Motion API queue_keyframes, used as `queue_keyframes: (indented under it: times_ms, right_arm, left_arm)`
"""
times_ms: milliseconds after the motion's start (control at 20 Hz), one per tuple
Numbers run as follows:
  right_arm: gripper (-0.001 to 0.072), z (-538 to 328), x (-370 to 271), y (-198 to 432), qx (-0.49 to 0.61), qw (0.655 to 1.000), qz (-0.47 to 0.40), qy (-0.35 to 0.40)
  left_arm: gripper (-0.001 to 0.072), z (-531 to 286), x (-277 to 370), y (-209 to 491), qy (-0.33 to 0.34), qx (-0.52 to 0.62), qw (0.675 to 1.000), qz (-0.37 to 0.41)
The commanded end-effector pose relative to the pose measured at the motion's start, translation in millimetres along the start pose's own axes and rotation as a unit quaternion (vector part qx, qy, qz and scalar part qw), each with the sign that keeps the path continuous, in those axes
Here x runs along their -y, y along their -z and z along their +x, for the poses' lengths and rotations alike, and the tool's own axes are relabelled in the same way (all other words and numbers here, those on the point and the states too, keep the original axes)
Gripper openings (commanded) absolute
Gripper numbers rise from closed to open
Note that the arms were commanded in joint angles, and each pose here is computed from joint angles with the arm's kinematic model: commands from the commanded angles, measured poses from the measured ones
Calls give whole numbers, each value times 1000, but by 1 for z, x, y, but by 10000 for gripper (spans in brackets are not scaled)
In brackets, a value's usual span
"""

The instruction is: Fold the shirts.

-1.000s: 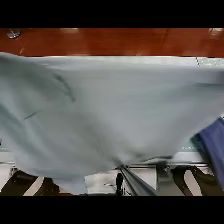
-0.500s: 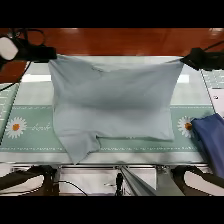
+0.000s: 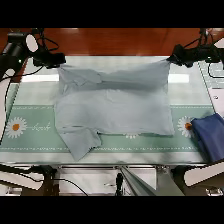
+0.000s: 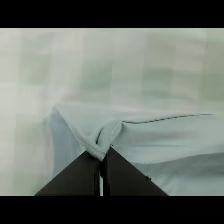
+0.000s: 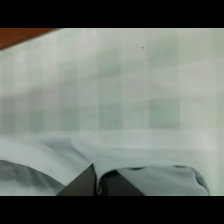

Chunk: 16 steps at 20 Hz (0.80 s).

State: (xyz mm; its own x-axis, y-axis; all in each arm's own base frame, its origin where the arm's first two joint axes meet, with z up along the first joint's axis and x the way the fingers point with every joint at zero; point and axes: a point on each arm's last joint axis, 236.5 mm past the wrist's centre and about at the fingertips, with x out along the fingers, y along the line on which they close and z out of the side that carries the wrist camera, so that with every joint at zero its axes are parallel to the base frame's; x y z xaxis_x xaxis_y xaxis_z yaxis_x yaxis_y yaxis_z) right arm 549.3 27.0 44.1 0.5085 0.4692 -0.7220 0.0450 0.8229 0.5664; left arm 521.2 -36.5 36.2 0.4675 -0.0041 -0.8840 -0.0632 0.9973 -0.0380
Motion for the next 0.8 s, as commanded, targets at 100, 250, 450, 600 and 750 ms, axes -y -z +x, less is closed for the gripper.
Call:
queue_keyframes:
  times_ms: [100, 250, 450, 600, 750]
  right_arm:
    - [19, -15, 32, 58, -140, 989, -23, 39]
    - [19, -17, 77, 82, -182, 975, -26, 121]
    - [19, 4, 88, 118, -214, 971, 6, 110]
    - [109, 22, 78, 128, -219, 973, 39, 67]
    - [624, 14, 60, 121, -217, 974, 51, 36]
  left_arm:
    - [36, -1, -14, 50, 18, -110, 993, 28]
    - [36, 22, 6, 88, 50, -153, 987, 21]
    - [36, 39, 1, 139, 44, -219, 974, 20]
    - [59, 38, 0, 155, 41, -244, 969, 20]
    - [702, 20, -8, 157, 29, -273, 961, 23]
